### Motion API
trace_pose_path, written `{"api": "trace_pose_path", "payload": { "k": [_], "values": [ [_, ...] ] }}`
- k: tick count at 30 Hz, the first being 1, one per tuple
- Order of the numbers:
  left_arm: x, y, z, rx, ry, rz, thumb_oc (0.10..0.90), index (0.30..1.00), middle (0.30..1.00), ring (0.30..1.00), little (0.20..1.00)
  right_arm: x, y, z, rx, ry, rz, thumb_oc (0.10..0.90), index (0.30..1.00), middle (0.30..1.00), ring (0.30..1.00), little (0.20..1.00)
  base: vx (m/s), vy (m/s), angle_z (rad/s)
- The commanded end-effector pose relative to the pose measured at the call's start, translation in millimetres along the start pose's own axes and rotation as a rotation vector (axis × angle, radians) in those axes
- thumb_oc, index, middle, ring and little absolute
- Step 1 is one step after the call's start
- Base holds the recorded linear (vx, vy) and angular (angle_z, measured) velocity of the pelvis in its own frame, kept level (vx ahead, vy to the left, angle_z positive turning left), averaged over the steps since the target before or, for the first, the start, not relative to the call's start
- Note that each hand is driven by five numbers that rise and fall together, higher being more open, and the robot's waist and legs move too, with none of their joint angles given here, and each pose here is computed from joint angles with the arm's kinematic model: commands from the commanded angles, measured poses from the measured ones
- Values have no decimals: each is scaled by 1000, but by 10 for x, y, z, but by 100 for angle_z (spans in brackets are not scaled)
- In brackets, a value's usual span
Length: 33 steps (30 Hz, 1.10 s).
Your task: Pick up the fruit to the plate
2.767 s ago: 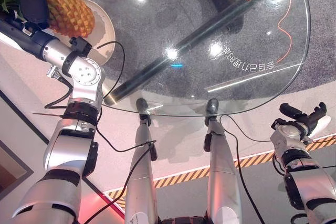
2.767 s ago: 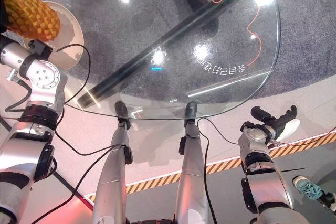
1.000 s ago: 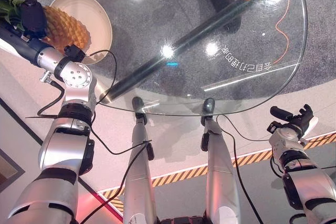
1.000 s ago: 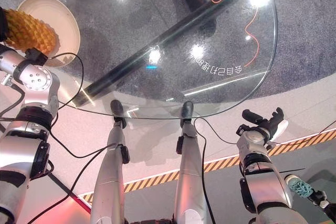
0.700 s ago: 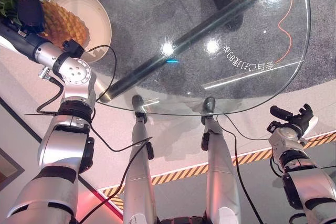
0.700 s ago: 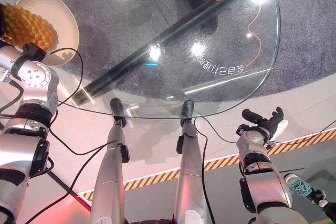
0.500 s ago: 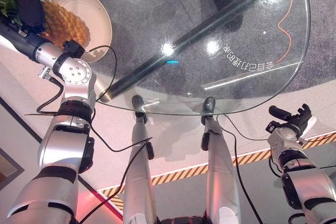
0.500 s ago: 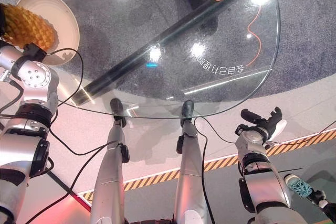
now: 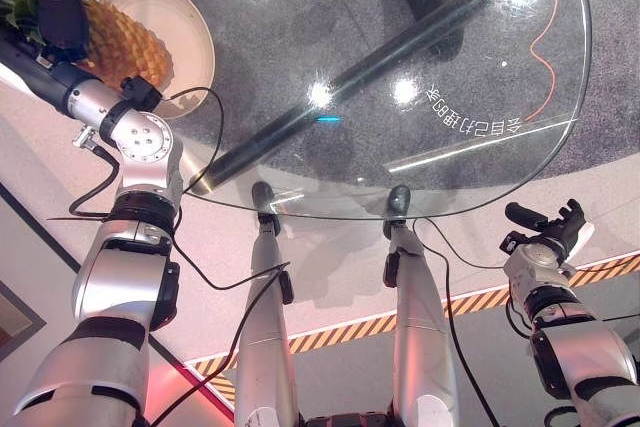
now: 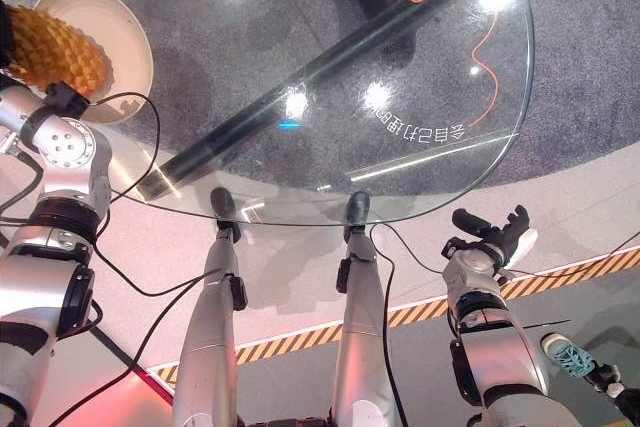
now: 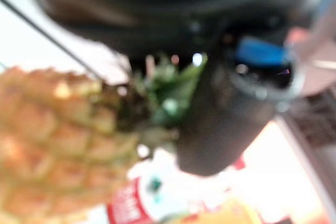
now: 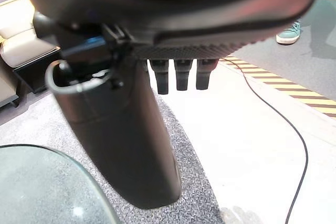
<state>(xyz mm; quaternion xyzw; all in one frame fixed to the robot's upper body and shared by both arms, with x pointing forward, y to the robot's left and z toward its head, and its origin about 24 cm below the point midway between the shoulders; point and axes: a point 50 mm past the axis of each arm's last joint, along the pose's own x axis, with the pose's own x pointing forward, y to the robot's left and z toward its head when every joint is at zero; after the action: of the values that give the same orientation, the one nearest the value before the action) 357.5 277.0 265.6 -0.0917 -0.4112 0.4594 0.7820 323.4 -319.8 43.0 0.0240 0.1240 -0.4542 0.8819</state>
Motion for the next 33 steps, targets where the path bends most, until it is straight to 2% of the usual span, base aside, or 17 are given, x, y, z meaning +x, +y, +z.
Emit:
{"api": "trace_pose_path", "payload": {
  "k": [1,4,7,10,12,30,31,33],
  "values": [
    [288,-87,454,-182,-187,16,449,599,599,599,549,65,-196,9,-13,-30,-108,800,900,900,900,900,0,0,0],
    [278,-87,449,-190,-186,10,525,665,665,665,625,69,-198,18,-9,-31,-107,800,900,900,900,900,0,0,0],
    [265,-91,443,-198,-181,7,556,691,691,691,656,71,-194,28,-7,-32,-107,800,900,900,900,900,0,0,0],
    [231,-105,430,-199,-176,1,657,778,778,778,757,66,-191,21,-6,-31,-108,800,900,900,900,900,0,0,0],
    [212,-106,417,-198,-174,-5,682,799,799,799,782,63,-186,17,-2,-28,-109,800,900,900,900,900,-19,-19,0],
    [101,-127,373,-222,-164,-55,764,869,869,869,864,56,-154,43,25,-29,-113,800,900,900,900,900,-12,-10,1],
    [90,-117,357,-219,-160,-57,800,900,900,900,900,55,-163,27,21,-26,-115,800,900,900,900,900,0,0,0],
    [93,-124,368,-224,-162,-57,800,900,900,900,900,56,-158,40,26,-28,-114,800,900,900,900,900,0,0,0]
  ]
}}
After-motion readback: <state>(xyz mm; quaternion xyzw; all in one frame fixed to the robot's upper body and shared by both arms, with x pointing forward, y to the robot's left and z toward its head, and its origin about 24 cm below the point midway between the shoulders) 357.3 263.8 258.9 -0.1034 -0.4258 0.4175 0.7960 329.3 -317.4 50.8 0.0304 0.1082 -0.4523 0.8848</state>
